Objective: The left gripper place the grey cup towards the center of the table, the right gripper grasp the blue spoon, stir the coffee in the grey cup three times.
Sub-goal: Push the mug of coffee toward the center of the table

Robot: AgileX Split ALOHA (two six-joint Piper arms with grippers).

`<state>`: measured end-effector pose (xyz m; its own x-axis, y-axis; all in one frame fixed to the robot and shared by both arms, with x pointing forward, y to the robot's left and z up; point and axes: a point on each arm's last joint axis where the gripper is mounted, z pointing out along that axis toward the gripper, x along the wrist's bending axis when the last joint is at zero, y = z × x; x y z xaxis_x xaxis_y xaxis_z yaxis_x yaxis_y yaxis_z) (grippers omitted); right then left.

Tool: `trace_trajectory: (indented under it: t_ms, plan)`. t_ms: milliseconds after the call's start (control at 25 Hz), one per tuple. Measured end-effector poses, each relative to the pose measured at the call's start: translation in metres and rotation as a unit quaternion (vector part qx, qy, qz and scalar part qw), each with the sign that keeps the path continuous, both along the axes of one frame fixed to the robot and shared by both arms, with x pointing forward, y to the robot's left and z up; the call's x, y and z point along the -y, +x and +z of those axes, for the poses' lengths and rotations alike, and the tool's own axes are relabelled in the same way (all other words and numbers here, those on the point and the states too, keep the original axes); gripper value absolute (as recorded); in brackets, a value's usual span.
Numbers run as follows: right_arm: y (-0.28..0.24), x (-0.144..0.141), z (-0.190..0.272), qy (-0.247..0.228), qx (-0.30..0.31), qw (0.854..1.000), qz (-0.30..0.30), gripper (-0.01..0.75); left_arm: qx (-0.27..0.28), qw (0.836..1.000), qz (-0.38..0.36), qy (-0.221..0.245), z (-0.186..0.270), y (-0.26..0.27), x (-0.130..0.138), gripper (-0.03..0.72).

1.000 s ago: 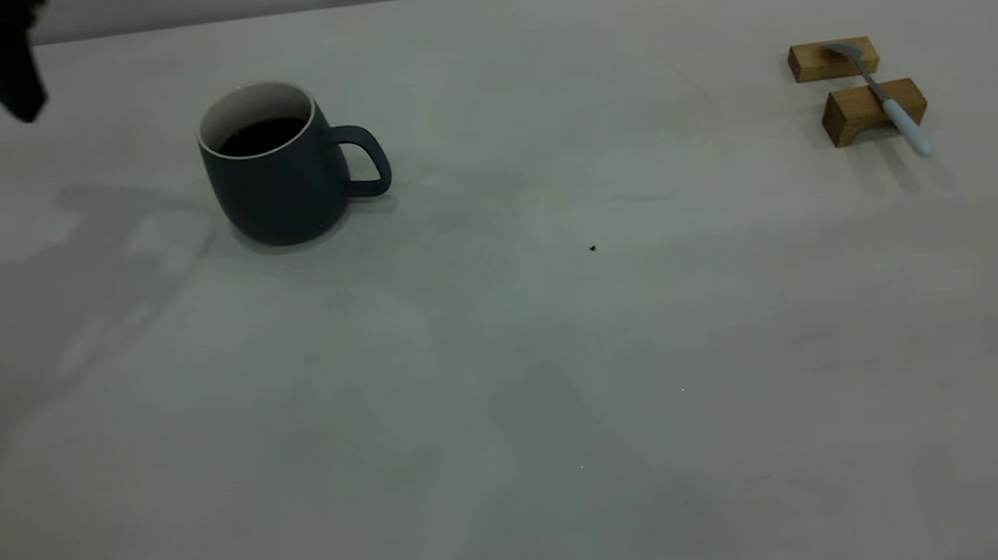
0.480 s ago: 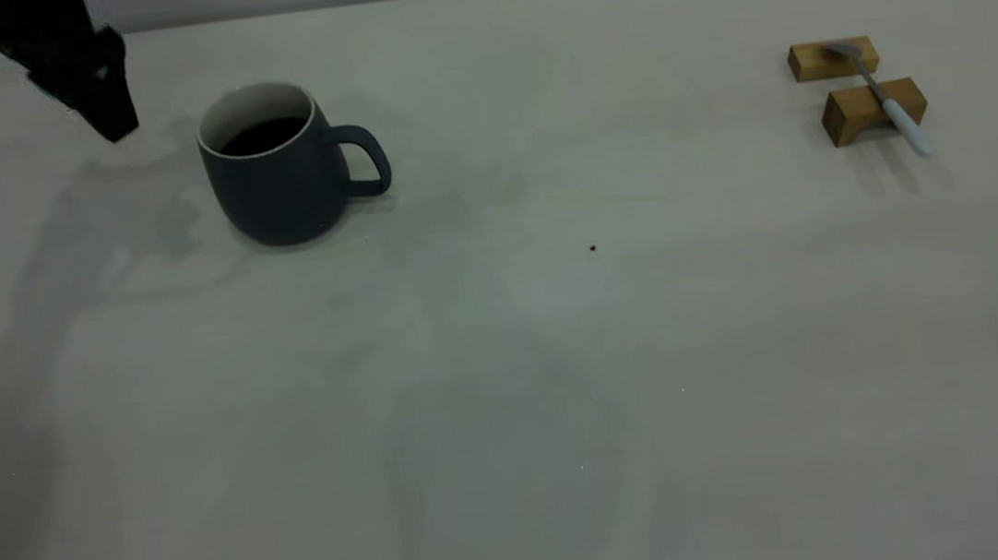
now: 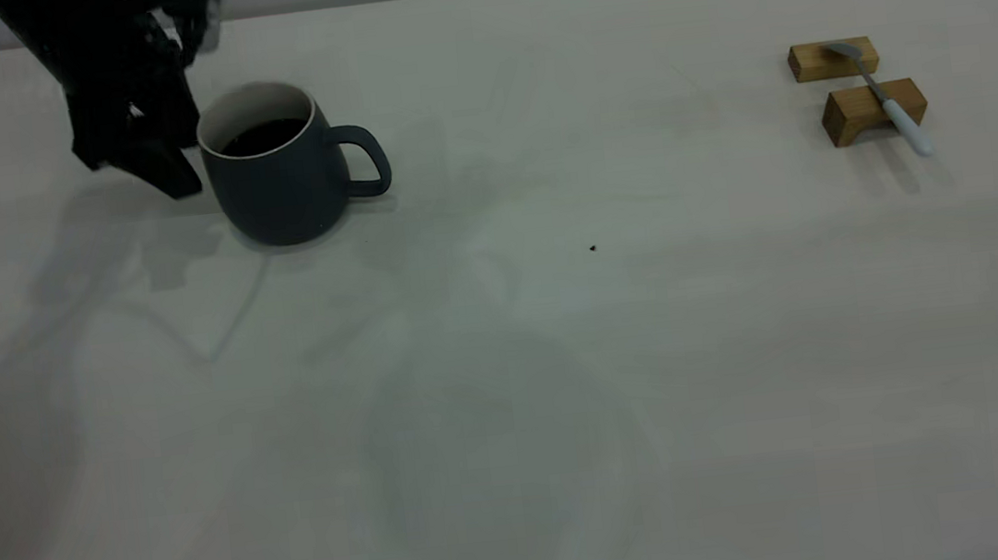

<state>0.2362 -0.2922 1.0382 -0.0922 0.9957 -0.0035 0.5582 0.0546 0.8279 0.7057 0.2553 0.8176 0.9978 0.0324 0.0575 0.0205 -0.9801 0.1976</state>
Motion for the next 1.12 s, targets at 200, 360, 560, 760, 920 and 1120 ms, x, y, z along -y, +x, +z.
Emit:
trace_trajectory:
  t_ms: [200,360,560,760,920,1120]
  plan:
    - [0.000,0.000,0.000,0.000,0.000,1.000,0.000,0.238,0.005,1.000,-0.018,-0.020,-0.012,0.000,0.004,0.585]
    - [0.000,0.000,0.000,0.000,0.000,1.000,0.000,0.238,0.012,0.999,-0.029,-0.040,-0.011,0.000,0.020,0.585]
    - [0.000,0.000,0.000,0.000,0.000,1.000,0.000,0.238,0.023,0.997,-0.045,-0.055,-0.010,-0.003,0.054,0.585]
    - [0.000,0.000,0.000,0.000,0.000,1.000,0.000,0.238,0.042,0.996,-0.046,-0.057,-0.010,-0.008,0.097,0.585]
    - [0.000,0.000,0.000,0.000,0.000,1.000,0.000,0.238,0.064,0.995,-0.054,-0.062,-0.009,-0.013,0.127,0.585]
    - [0.000,0.000,0.000,0.000,0.000,1.000,0.000,0.238,0.087,0.991,-0.048,-0.086,-0.010,-0.018,0.157,0.585]
